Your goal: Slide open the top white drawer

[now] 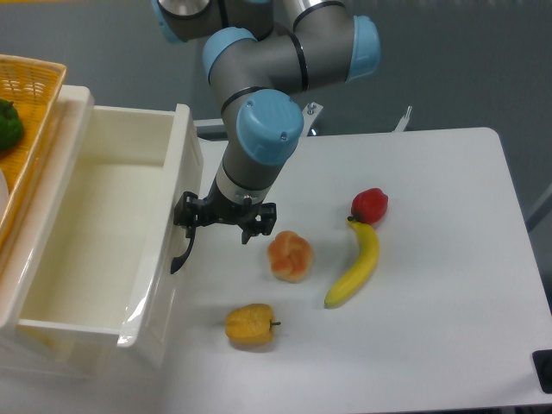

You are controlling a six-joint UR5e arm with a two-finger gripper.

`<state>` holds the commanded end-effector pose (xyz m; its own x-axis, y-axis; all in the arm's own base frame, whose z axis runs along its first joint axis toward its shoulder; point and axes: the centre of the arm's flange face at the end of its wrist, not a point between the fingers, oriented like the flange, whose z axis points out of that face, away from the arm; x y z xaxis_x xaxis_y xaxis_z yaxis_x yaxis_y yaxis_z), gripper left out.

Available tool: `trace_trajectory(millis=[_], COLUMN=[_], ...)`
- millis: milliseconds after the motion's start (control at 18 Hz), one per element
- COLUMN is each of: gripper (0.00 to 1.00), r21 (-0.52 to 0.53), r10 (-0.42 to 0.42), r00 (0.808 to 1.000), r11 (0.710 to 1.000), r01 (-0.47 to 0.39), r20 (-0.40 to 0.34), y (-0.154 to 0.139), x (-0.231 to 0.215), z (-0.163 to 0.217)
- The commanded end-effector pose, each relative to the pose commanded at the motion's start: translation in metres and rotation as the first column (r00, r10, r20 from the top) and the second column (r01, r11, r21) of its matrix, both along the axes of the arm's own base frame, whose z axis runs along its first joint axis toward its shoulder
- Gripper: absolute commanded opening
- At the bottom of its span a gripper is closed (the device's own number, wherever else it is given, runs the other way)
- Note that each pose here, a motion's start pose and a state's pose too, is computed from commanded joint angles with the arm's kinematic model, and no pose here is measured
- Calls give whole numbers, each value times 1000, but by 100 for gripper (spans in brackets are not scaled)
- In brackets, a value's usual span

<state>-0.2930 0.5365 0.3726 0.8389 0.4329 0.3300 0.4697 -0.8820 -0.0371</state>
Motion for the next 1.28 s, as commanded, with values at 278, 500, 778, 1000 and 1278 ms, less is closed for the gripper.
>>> trace_trajectory(millis=[278,500,778,1000,1278], gripper=[100,100,100,100,100], r21=[3,8,14,6,32], r10=[0,2,12,24,35], r00=[1000,1000,1000,999,997], r11=[1000,1000,1000,1000,999], r01=[0,-2,-13,-25,-38], r20=[1,3,27,47,71], y=[0,0,-2,-7,-8], x=[0,-1,-3,-7,-9], z=[1,2,1,3,8])
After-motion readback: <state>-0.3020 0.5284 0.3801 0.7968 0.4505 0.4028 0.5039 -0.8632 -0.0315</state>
